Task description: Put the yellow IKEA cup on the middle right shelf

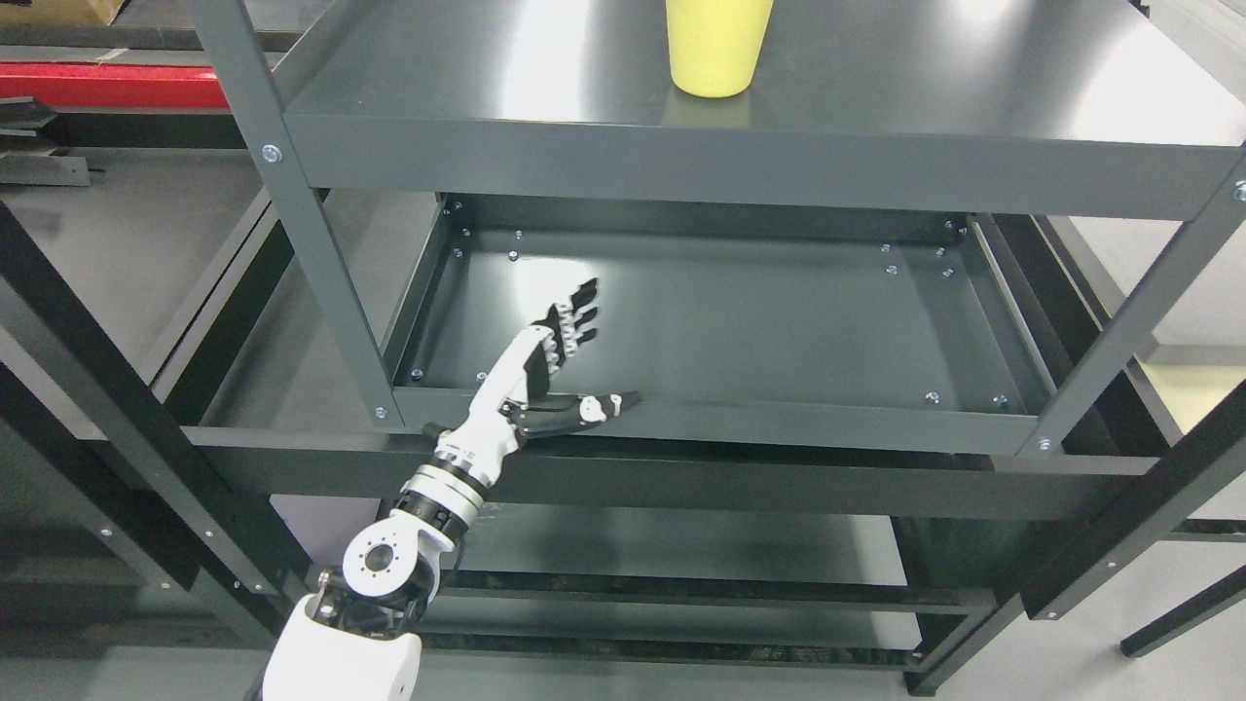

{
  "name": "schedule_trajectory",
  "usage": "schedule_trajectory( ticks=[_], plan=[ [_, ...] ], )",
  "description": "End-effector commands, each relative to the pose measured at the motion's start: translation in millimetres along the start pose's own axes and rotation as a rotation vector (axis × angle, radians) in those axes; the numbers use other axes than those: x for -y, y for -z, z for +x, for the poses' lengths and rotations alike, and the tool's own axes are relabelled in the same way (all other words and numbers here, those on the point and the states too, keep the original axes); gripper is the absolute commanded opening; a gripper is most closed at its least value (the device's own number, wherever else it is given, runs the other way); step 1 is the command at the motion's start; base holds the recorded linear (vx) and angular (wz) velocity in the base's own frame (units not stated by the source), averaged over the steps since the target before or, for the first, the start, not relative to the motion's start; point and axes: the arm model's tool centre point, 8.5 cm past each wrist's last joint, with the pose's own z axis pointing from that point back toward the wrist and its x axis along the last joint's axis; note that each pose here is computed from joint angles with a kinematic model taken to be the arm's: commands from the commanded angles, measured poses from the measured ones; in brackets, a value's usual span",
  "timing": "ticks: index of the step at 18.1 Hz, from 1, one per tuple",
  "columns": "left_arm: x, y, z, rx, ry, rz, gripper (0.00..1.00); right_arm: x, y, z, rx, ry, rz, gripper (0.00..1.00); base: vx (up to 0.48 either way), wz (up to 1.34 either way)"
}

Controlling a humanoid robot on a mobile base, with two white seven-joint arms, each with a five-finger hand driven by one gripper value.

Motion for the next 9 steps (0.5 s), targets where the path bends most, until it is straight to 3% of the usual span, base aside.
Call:
schedule_trajectory(
  ticks=[1, 9],
  plan=[
    [-33.6, -10.6, -3.5, -0.009, 0.035, 0.199, 0.99, 9.2, 0.6, -9.0, -0.015, 0.003, -0.007, 0.99, 0.0, 0.0],
    [-18.5, -5.2, 9.7, 0.03, 0.044, 0.156, 0.99, 9.2, 0.6, -9.0, -0.015, 0.003, -0.007, 0.99, 0.0, 0.0]
  ],
)
